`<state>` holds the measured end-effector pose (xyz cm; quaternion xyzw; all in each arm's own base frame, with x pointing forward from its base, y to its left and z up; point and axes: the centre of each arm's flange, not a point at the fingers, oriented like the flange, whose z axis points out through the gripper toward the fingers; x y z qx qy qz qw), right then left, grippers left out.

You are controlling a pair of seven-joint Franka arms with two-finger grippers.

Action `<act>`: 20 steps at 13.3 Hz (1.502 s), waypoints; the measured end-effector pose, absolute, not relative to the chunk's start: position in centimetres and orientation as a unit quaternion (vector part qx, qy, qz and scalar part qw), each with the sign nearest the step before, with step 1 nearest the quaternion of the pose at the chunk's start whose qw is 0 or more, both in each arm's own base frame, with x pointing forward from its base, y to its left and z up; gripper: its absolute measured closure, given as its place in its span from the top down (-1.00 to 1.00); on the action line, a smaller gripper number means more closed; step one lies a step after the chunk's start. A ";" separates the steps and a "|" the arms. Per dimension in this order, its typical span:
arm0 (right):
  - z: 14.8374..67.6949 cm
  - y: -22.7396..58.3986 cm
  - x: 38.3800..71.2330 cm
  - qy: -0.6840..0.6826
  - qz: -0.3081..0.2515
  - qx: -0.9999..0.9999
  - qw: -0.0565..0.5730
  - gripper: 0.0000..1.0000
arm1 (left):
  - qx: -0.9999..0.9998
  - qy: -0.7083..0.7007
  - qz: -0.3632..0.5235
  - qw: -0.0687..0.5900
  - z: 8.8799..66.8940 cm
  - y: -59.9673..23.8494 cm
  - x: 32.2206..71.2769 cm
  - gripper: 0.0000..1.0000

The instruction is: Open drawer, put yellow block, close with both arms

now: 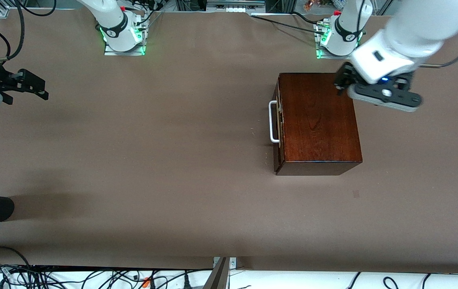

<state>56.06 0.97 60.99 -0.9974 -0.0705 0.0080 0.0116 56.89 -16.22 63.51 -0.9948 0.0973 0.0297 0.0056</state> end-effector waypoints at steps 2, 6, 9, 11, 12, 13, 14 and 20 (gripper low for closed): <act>61.0 1.0 56.1 -0.070 0.008 -0.997 0.012 1.00 | -0.998 0.056 0.036 -0.003 63.3 -12.0 57.4 1.00; 61.0 1.2 56.0 -0.073 0.008 -0.997 0.012 1.00 | -0.999 0.011 0.039 0.000 62.9 -7.2 56.8 1.00; 61.0 1.3 56.0 -0.074 0.008 -0.997 0.012 1.00 | -1.000 0.006 0.030 -0.001 61.7 -6.5 55.9 1.00; 61.0 1.4 56.0 -0.074 0.008 -0.997 0.012 1.00 | -1.000 0.002 0.029 -0.001 61.4 -6.0 55.4 1.00; 61.0 1.5 56.0 -0.075 0.008 -0.997 0.012 1.00 | -1.000 -0.001 0.027 -0.002 61.4 -5.4 55.3 1.00; 61.0 1.7 56.0 -0.077 0.008 -0.997 0.012 1.00 | -1.000 -0.003 0.026 -0.002 61.4 -4.9 55.3 1.00; 61.0 2.0 56.0 -0.079 0.008 -0.997 0.012 1.00 | -1.000 -0.005 0.026 -0.002 61.4 -4.6 55.3 1.00; 61.0 2.4 56.0 -0.083 0.008 -0.996 0.012 1.00 | -1.000 -0.002 0.026 -0.002 61.4 -4.9 55.3 1.00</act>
